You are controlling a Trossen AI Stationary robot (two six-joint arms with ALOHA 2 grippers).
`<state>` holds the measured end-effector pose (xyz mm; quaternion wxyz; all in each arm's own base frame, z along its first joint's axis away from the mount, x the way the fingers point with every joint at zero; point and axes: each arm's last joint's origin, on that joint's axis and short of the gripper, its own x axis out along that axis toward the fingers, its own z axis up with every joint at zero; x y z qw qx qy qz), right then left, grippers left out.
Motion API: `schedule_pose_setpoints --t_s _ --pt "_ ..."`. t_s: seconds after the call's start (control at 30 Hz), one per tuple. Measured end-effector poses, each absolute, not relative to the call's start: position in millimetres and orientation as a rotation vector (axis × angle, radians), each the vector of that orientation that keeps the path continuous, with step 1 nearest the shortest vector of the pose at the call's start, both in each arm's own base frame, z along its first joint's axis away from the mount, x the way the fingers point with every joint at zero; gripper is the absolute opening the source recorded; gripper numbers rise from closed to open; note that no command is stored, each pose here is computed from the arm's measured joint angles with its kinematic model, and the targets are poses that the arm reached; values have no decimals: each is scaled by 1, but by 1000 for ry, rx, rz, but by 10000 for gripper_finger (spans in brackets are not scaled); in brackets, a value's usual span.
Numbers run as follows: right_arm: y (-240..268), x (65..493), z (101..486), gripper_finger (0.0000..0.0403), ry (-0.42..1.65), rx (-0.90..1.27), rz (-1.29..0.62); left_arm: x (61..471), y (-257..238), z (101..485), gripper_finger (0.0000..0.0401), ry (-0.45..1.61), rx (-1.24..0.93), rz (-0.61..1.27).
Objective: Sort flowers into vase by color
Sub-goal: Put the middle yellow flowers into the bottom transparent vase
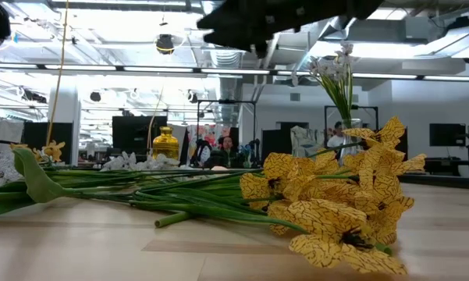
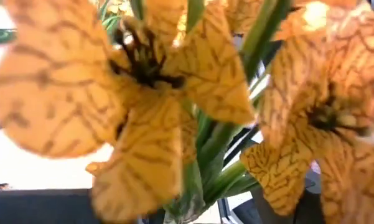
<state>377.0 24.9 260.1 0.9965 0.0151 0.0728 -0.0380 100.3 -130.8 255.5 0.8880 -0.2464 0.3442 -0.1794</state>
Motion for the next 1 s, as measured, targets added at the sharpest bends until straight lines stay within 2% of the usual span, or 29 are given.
schedule_pose_setpoints --t_s 0.27,0.5,0.63,0.9,1.0 --pt "46 398 231 214 40 77 8 101 -130 256 178 665 -430 -358" --pt "67 420 214 214 49 71 50 99 -131 254 178 752 -512 -406" --pt "71 429 215 214 38 36 58 97 -130 251 178 807 -525 -399" --pt "73 437 233 214 -17 20 59 98 -130 257 178 755 -415 -433" --pt "73 437 233 214 -17 19 59 96 -128 258 174 803 -382 -445"
